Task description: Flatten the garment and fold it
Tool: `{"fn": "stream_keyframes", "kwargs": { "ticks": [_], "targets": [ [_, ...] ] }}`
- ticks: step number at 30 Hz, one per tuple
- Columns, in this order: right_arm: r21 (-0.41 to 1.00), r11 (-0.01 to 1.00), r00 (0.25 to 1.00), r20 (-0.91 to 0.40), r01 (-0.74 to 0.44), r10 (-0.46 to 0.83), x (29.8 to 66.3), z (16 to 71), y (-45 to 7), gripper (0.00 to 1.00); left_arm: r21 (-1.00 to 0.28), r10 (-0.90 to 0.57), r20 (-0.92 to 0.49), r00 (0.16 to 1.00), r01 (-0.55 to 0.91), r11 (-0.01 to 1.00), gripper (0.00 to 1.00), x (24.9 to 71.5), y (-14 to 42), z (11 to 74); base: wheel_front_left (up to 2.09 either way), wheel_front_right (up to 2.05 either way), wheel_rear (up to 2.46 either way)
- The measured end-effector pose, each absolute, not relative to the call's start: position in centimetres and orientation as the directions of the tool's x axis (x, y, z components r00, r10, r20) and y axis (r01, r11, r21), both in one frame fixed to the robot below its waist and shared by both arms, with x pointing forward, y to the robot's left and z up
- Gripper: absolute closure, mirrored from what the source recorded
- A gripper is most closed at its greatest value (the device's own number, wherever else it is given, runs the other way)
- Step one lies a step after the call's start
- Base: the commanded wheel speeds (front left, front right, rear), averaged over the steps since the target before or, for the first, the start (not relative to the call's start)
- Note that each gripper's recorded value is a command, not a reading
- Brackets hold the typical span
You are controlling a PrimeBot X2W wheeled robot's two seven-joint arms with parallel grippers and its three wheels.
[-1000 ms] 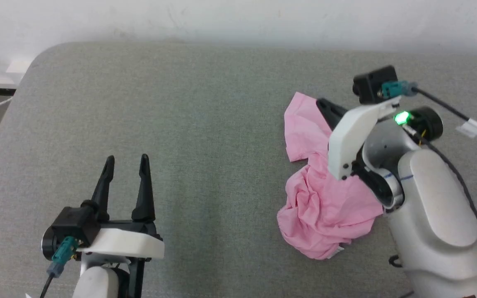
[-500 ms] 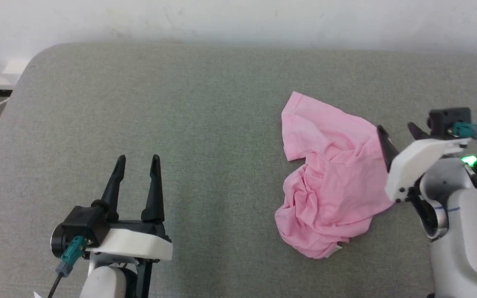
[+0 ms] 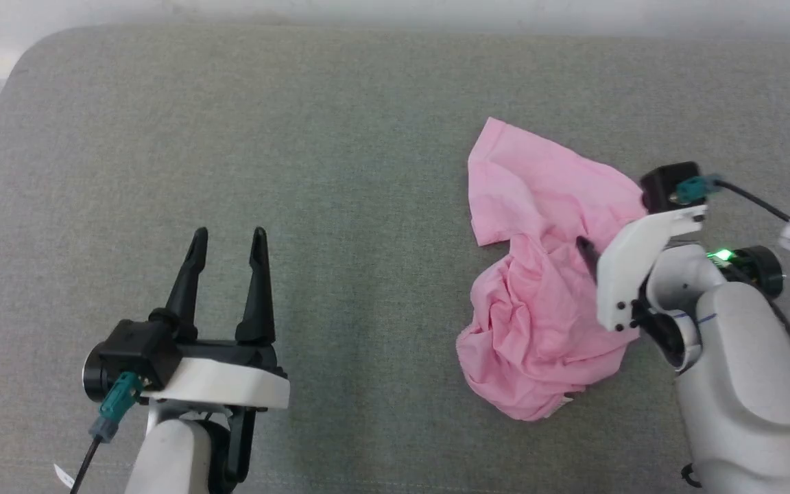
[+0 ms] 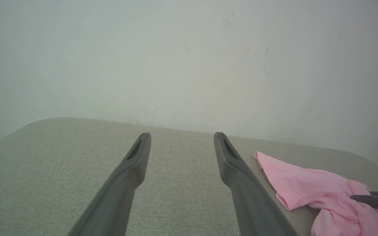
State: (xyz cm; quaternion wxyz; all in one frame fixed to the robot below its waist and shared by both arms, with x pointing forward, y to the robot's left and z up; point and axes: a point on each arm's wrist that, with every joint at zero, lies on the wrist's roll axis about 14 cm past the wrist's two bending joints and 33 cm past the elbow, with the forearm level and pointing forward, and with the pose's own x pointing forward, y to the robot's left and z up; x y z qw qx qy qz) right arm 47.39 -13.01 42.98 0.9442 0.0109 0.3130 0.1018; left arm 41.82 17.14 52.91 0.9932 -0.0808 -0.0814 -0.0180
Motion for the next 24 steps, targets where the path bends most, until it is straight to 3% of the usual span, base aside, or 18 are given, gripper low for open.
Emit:
{"fn": "stream_keyframes", "kwargs": {
  "ticks": [4,9,18,24],
  "targets": [
    [0.081,0.961,0.717,-0.65,-0.264,0.252,46.7,42.2,-10.6,1.0,-0.157,-0.014,0.161,0.987,0.039,0.987,0.0,41.7,17.4,52.8,0.0,0.0,0.0],
    [0.122,0.92,0.726,-0.579,-0.373,0.371,47.2,45.4,-6.6,1.0,-0.162,-0.002,0.165,0.986,0.029,0.986,0.0,41.4,17.8,53.0,0.0,0.0,0.0],
    [0.137,0.793,0.774,-0.173,-0.594,0.61,49.4,58.3,1.0,1.0,-0.159,0.015,0.176,0.984,0.014,0.987,0.0,41.1,18.3,53.5,0.0,0.0,0.0],
    [0.182,0.742,0.762,0.085,-0.646,0.642,49.6,64.9,2.2,1.0,-0.157,0.018,0.191,0.981,0.012,0.987,0.0,40.7,18.4,54.1,0.0,0.0,0.0]
  ]
}}
